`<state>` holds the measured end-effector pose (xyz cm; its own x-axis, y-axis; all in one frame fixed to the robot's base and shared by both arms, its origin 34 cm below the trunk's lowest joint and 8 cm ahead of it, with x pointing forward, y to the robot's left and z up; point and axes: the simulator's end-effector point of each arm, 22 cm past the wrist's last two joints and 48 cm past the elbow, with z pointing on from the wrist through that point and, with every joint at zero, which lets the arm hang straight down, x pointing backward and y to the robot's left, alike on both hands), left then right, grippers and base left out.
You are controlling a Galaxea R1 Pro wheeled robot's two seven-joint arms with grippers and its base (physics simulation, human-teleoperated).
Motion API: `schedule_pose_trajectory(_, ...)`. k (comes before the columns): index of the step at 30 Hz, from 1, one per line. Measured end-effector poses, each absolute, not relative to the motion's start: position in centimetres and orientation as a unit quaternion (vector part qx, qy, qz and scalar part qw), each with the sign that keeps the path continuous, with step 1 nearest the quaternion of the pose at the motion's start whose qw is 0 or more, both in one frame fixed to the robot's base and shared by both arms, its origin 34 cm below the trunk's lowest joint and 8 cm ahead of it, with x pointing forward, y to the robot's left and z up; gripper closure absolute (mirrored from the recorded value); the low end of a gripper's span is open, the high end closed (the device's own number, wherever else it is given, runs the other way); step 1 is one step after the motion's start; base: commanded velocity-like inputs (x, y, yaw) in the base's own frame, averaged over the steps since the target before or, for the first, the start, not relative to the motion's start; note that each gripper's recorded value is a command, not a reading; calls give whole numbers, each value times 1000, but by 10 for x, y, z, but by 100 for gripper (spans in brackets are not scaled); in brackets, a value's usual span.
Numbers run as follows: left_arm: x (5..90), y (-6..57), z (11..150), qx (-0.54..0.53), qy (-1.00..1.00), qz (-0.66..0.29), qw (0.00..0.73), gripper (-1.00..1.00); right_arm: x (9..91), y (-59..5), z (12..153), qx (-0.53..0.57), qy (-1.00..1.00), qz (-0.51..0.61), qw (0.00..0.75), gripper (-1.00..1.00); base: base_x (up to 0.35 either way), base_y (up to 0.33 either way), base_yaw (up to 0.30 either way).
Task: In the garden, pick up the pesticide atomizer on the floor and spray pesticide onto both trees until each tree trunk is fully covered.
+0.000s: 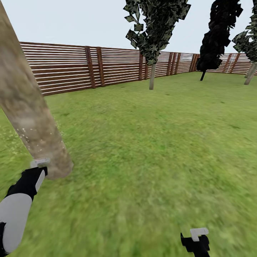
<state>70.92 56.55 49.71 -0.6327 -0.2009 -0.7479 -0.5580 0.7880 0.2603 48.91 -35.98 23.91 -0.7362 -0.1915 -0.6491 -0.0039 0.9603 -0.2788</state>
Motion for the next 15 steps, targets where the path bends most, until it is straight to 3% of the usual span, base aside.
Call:
schedule_pose_trajectory(3, 701, 564, 486, -215, 875, 244, 359, 100, 489, -360, 239, -53, 922, -131, 359, -100, 229, -78, 169)
schedule_pose_trajectory(8, 690, 553, 464, -213, 884, 232, 344, 100, 489, -359, 239, -53, 923, -131, 359, -100, 16, -5, 247)
schedule_pose_trajectory(15, 695, 533, 457, -209, 889, 216, 345, 100, 489, -360, 239, -53, 923, -131, 359, -100, 200, -179, 5)
